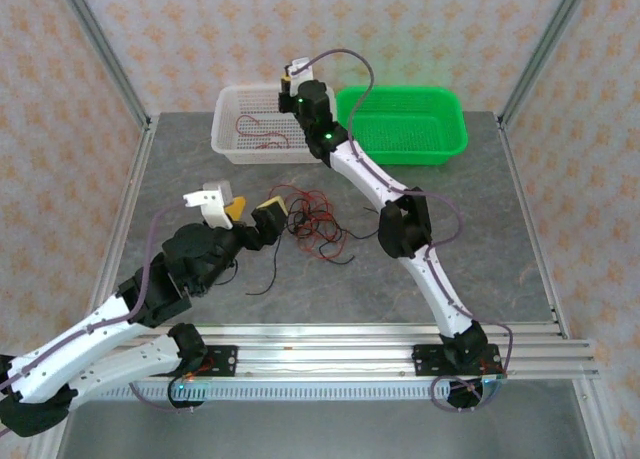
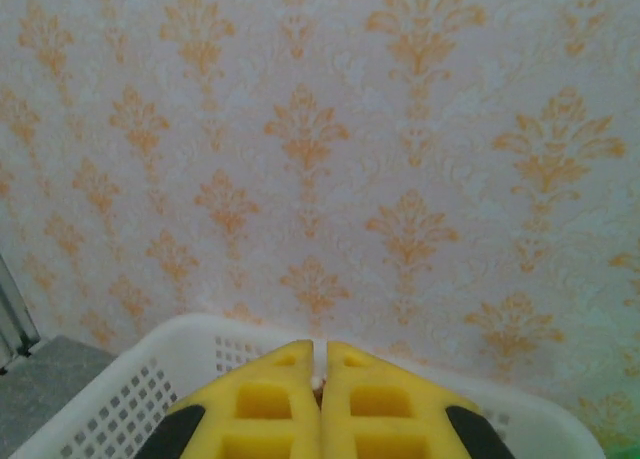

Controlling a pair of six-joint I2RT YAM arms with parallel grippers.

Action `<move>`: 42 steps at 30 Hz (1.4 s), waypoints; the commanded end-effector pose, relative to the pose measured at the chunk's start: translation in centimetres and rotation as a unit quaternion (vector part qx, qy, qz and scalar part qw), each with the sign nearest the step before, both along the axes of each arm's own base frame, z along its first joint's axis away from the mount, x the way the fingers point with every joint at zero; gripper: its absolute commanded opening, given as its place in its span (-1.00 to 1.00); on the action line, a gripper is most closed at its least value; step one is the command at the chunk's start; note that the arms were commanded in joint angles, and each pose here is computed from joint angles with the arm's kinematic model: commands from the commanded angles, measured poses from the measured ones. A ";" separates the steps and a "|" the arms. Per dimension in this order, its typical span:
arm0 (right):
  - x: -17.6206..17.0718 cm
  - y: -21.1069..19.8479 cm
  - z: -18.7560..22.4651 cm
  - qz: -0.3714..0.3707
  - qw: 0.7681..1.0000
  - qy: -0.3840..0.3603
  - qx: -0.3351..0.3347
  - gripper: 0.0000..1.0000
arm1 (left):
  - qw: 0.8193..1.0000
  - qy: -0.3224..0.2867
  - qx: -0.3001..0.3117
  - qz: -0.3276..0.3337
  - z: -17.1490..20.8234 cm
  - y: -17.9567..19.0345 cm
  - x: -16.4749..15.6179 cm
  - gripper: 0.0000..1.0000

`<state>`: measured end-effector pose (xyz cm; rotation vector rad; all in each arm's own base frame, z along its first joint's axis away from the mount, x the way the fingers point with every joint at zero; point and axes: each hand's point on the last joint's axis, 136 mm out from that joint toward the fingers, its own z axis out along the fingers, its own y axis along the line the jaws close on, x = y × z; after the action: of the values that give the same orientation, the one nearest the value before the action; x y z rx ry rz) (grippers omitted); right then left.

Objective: Untangle the cables

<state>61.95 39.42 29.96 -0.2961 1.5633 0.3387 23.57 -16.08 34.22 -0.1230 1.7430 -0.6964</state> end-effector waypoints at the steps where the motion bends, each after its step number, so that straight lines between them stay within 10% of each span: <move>1: -1.6 0.4 1.0 0.025 0.999 0.029 -0.021 -1.00 | 0.999 -0.015 -0.035 -0.018 0.7 0.0 -0.8 0.98; 15: -2.2 -1.1 -9.0 0.024 0.976 0.214 -0.037 -1.00 | 1.000 0.009 -0.022 -0.005 0.3 0.8 -1.0 0.98; 23: -2.9 -2.9 -11.7 0.013 0.960 0.275 -0.060 -0.48 | 0.999 0.034 -0.015 0.002 -0.3 0.1 -0.2 0.96; 32: -4.7 -4.3 -9.1 0.010 0.955 0.285 -0.084 0.28 | 0.997 0.075 -0.002 0.025 -2.2 0.2 0.3 0.89; 42: -7.2 -5.7 -2.4 0.013 0.961 0.270 -0.058 0.41 | 0.987 0.144 0.012 0.067 -6.2 1.2 0.3 0.78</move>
<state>56.41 34.63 20.85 -0.3674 2.2020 0.3213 23.98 -16.00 29.01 -0.2593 1.9572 -0.6308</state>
